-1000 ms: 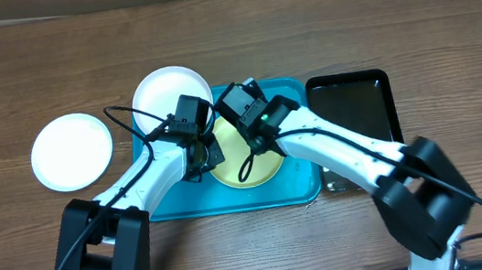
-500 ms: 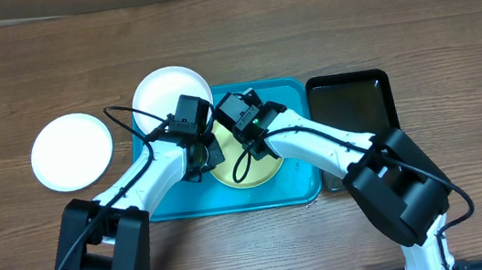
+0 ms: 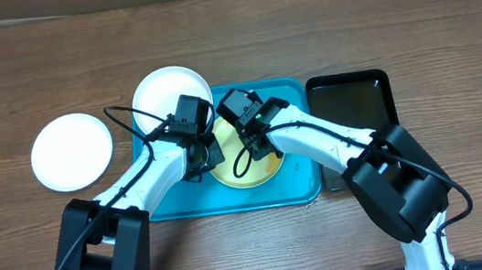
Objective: Clean dirty plates on tray and stack at the side
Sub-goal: 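Scrub the yellow plate held by the left gripper with the sponge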
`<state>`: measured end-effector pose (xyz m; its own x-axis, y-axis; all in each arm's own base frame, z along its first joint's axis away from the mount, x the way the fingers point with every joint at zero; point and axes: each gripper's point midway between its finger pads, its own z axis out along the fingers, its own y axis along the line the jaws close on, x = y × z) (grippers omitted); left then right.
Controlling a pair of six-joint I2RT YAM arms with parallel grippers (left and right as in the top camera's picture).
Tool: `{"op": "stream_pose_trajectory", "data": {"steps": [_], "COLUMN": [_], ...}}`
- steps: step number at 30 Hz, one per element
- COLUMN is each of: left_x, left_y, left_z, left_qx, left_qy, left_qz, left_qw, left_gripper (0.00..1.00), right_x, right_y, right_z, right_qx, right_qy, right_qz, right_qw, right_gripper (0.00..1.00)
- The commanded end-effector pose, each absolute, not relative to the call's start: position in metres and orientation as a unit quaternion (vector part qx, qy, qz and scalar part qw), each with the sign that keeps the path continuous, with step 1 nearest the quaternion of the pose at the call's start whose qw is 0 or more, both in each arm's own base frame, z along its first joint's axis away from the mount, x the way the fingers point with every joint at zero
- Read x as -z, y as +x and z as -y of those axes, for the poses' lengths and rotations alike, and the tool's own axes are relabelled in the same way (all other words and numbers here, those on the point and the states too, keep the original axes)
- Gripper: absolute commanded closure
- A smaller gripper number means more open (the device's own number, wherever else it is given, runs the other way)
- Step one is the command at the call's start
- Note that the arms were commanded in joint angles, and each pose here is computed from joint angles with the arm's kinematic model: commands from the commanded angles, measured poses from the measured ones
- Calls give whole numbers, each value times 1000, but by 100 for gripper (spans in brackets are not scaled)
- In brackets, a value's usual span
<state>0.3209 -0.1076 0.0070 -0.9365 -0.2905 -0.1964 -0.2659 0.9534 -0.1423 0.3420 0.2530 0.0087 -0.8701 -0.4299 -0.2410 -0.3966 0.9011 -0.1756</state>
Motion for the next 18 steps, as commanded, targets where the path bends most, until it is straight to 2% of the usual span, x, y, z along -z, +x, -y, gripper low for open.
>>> {"op": "stream_pose_trajectory", "data": {"steps": [1, 11, 18], "left_x": [-1, -1, -1], "left_y": [318, 318, 318], "left_z": [96, 96, 96], "left_qx": [26, 26, 27], "left_qy": [-156, -156, -156], "left_qz": [-982, -982, -981], "left_qw": [108, 108, 109], "left_gripper": [96, 96, 95], "right_x": [9, 2, -47], "right_y": [312, 303, 312], "right_z": [-273, -290, -309], "right_qx": [-9, -100, -207], "right_qy": [-225, -216, -231], "right_qz": [-972, -971, -950], "right_qw": [73, 32, 45], "right_gripper": [96, 96, 96]}}
